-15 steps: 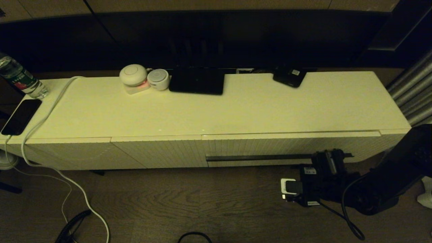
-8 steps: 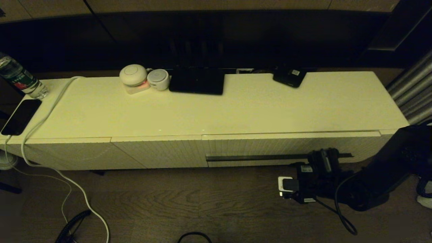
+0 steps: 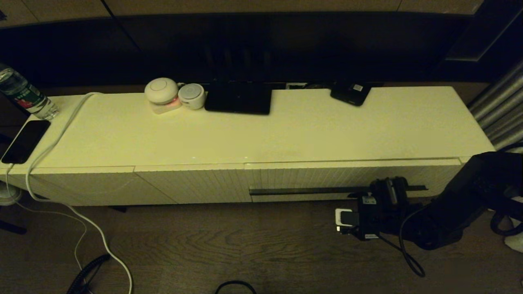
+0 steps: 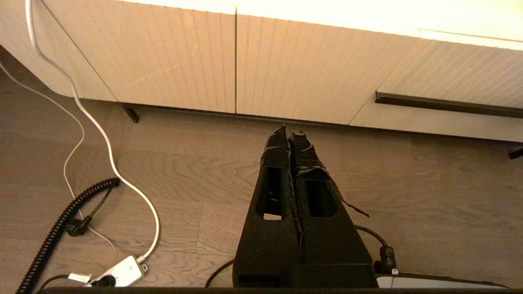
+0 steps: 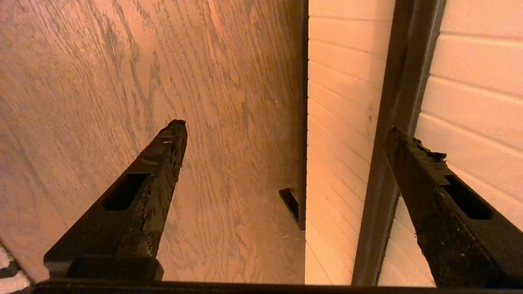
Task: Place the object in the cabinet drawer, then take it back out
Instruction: Open the drawer
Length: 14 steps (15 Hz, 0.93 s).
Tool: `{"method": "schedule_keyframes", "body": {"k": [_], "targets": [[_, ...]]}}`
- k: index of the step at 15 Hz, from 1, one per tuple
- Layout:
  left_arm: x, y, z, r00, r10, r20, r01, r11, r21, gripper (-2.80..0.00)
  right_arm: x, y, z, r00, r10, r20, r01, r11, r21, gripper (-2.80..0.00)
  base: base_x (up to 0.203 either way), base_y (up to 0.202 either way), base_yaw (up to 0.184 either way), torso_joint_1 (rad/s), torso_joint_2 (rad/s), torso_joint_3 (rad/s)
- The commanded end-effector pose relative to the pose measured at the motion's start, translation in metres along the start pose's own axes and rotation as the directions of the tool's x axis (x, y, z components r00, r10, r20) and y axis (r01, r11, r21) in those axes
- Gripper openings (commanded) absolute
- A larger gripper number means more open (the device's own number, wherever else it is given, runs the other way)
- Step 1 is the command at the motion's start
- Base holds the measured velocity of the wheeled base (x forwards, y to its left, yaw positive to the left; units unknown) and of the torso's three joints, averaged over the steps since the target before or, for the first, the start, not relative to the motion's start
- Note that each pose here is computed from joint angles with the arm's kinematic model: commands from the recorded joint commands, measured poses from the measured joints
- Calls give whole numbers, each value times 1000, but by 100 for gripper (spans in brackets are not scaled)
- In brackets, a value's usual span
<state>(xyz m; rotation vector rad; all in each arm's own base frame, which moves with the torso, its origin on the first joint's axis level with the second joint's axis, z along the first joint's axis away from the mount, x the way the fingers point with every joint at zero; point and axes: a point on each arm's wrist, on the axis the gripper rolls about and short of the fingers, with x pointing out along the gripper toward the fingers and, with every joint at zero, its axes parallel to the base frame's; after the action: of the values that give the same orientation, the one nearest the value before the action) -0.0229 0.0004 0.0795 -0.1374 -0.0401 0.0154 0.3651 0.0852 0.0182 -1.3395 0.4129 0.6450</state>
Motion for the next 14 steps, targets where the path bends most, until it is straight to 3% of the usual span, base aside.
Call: {"method": "schedule_keyframes", "body": {"k": [1, 14], "targets": [[0, 0, 0, 1000, 0, 3, 0, 1000, -1, -280, 7, -2, -2, 1000, -14, -1, 14, 1000, -3, 0, 0, 0, 0, 0, 0, 0], [0, 0, 0, 1000, 0, 3, 0, 1000, -1, -280, 32, -25, 1, 994, -106, 21, 106, 994, -36, 0, 0, 0, 0, 0, 0, 0]]}}
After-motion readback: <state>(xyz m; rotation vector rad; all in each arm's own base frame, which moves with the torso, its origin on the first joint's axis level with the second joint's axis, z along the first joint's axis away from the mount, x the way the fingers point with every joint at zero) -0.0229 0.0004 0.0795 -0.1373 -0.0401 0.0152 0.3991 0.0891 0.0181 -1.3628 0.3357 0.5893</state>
